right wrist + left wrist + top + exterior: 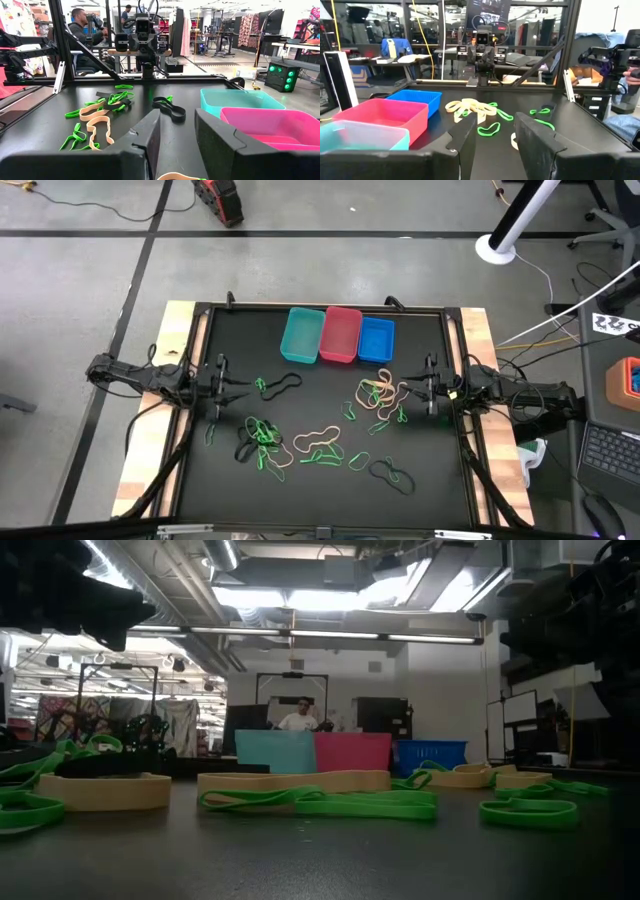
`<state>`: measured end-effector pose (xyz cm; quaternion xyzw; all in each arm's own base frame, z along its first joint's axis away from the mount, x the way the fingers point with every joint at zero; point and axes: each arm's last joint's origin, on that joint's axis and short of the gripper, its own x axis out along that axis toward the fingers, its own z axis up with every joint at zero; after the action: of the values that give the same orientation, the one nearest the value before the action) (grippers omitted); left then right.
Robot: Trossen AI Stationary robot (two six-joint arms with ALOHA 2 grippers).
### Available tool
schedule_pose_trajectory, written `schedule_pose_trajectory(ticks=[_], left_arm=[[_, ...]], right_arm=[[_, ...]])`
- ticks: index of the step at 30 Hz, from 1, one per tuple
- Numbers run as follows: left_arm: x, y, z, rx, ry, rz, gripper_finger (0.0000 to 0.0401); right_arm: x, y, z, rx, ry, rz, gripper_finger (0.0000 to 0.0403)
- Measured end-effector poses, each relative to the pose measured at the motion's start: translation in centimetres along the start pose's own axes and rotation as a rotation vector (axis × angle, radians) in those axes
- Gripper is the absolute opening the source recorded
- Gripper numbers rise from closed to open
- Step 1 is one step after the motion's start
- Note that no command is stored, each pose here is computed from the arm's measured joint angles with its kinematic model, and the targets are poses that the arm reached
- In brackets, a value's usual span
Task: Sort rubber bands into baskets
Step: Put the black rubber band into the light blue bin
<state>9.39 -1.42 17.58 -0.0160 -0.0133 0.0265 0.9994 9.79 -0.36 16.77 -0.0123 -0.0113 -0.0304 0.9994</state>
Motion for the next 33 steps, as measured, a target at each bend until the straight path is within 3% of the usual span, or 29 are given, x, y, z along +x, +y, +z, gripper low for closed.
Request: schedule_pose_trajectory(ticks=[4, 10, 18, 29, 33], left_arm=[[0.0, 0.1, 0.6, -0.018, -0.061, 0.024, 0.0129], [-0.1, 0.8, 1.8, -0.068, -0.177, 0.201, 0.0129], [1.4, 0.6, 3.2, -0.151, -0.303, 0.175, 0.0129], [9.8, -1.3, 6.4, -0.008, -0.023, 0.186, 0.0129], [12.7, -1.9, 5.9, -0.001, 0.146, 0.213, 0.0129]], right_arm=[[0.0, 0.0, 0.0, 0.000, 0.000, 0.000, 0.0122], [0.0, 0.0, 0.1, 0.000, -0.009, -0.002, 0.0122], [0.0, -0.2, 0.5, 0.004, -0.051, -0.065, 0.0122], [0.0, -0.2, 0.9, 0.007, -0.092, -0.063, 0.0122], [0.0, -0.2, 0.9, 0.007, -0.092, -0.063, 0.0122]])
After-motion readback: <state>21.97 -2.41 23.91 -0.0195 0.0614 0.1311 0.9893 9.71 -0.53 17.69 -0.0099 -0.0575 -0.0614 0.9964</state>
